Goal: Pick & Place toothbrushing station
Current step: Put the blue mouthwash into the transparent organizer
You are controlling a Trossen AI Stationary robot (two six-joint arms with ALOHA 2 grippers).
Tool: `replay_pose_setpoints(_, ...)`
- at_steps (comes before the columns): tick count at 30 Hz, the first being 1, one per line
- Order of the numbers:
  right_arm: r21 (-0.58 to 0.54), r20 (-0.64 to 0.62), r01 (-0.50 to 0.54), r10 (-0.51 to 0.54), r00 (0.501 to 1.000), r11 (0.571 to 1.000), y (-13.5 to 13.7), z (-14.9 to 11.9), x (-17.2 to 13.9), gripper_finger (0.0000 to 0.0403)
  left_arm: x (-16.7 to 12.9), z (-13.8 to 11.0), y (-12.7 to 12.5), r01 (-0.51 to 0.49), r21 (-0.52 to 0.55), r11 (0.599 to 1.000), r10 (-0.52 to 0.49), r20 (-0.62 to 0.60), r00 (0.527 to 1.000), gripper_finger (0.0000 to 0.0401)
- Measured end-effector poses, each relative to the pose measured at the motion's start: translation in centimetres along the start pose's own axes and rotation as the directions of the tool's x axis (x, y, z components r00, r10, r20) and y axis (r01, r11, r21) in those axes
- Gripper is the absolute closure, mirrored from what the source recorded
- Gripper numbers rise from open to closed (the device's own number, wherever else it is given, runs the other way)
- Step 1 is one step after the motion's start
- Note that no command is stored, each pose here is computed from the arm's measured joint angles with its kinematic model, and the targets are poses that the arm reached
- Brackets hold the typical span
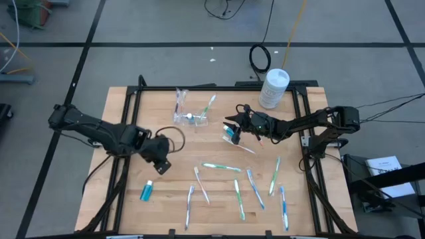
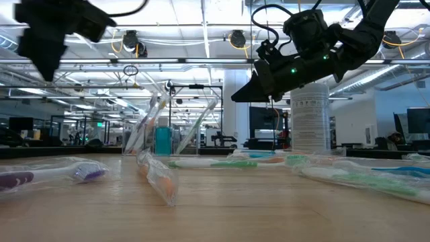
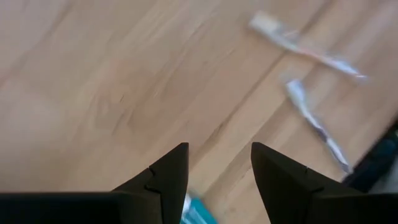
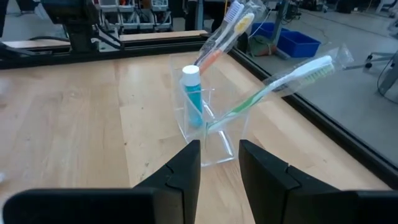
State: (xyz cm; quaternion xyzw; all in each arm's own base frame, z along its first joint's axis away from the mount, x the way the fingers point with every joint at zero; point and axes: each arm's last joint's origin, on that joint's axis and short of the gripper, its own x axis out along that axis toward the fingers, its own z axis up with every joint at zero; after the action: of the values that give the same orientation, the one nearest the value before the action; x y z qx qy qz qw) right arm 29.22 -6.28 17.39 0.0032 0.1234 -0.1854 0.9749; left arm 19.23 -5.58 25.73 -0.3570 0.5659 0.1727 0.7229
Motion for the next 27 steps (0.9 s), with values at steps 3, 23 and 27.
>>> replay_pose_setpoints(3, -0.035, 0.008, 0.001, 0.0, 1.0, 0.999, 0.0, 0.1, 0.0, 0.0298, 0.4, -1.7, -0.4, -0.026, -0.082, 0.996, 0.026, -0.004, 1.0, 0.0229)
replay_pose_setpoints(23, -0.122, 0.044, 0.005, 0.0, 0.999, 0.993, 0.0, 0.4, 0.0, 0.0298, 7.5, -9.4, 2.3, -0.104, -0.326, 0.94, 0.056, -0.152, 0.987, 0.024)
replay_pose_setpoints(27, -0.122, 0.044, 0.005, 0.0, 0.999, 0.993, 0.0, 0.4, 0.0, 0.0298, 8.4, -9.8, 3.0, -0.093, -0.339, 0.936, 0.049, -0.135, 0.99, 0.024)
